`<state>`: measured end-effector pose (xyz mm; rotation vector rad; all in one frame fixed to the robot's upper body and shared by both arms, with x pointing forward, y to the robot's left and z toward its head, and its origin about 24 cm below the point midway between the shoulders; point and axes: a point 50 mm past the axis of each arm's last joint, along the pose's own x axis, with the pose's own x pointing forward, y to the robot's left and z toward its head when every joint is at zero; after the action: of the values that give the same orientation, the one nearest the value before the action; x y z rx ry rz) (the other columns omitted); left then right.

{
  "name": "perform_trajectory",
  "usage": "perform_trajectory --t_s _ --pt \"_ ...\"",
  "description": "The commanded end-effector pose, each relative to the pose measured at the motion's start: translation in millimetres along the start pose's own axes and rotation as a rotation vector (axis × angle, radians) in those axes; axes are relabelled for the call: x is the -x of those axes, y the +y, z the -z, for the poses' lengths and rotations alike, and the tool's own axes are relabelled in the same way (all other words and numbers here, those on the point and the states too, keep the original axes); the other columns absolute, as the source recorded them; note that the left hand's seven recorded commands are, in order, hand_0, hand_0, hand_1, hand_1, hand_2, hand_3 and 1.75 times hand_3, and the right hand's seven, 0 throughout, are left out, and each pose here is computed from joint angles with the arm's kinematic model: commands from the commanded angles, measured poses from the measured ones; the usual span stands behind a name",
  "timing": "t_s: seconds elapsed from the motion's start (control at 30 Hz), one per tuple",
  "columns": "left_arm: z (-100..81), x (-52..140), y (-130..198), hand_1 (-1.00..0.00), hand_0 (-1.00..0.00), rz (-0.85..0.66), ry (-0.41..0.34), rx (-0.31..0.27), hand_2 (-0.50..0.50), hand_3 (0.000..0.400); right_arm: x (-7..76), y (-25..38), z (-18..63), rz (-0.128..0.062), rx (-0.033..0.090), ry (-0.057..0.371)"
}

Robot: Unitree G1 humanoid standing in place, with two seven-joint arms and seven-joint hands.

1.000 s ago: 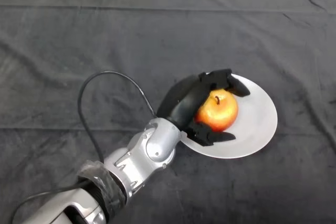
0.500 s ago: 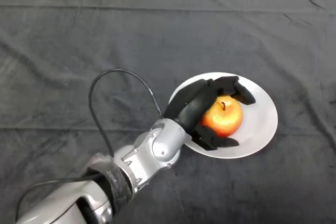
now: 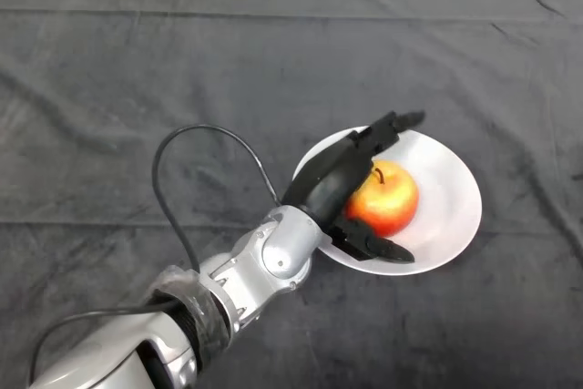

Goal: Move the apple to the plate

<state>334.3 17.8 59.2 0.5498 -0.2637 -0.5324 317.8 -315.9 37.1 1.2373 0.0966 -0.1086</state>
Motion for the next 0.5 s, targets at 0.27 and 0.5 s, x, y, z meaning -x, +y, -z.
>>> perform_trajectory --t_s 0.27,0.5 --pt "-5.5 1.4 70 0.00 0.00 -0.131 -0.095 -0.009 0.00 0.000 -5.1 19.4 -17.4 -0.061 -0.001 -0.055" --pt "7.9 30.0 127 0.00 0.00 -0.302 -0.112 0.038 0.00 0.000 -5.1 19.3 -17.3 -0.061 -0.001 -0.055"
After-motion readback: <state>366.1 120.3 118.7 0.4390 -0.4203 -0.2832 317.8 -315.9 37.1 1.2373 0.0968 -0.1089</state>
